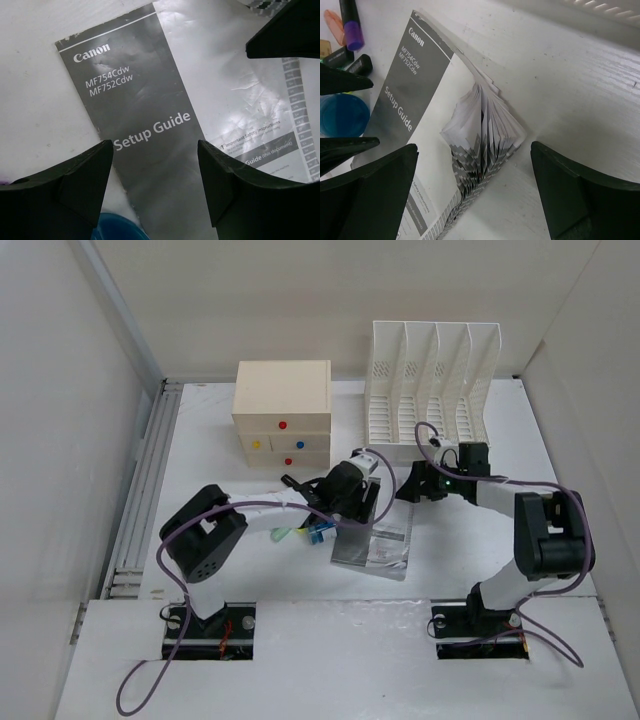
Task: Organize the desk
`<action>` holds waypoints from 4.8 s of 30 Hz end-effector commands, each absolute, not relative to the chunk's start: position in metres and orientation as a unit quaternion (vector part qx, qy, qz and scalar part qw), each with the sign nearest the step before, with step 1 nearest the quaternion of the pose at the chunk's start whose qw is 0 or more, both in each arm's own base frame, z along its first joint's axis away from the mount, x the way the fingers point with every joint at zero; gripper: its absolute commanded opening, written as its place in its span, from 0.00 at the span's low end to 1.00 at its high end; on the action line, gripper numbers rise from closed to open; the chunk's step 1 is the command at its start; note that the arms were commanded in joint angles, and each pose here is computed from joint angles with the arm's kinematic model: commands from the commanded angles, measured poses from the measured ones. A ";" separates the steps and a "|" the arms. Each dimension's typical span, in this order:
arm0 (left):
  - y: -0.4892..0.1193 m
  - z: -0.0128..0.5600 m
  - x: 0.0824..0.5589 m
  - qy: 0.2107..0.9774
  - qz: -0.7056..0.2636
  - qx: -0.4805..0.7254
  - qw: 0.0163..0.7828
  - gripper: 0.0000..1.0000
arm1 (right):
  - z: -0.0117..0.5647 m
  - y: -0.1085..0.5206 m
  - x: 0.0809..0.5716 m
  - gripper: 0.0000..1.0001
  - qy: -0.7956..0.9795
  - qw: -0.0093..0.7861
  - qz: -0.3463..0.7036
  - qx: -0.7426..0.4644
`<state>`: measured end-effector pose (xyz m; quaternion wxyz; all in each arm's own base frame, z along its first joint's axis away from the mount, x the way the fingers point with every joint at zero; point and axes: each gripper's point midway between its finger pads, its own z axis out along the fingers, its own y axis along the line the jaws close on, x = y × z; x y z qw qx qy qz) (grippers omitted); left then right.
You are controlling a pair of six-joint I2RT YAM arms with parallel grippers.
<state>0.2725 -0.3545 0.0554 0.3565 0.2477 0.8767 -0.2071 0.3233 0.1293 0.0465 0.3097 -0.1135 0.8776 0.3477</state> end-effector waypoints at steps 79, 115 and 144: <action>-0.221 0.336 0.243 0.699 -0.302 0.137 0.634 0.93 | 0.463 0.067 0.457 0.00 0.673 0.736 0.051 -0.046; -0.214 0.328 0.240 0.700 -0.293 0.134 0.638 0.94 | 0.438 0.097 0.504 0.00 0.632 0.768 -0.092 0.048; -0.213 0.310 0.258 0.719 -0.275 0.124 0.626 0.94 | 0.323 0.143 0.535 0.00 0.683 0.729 0.015 0.042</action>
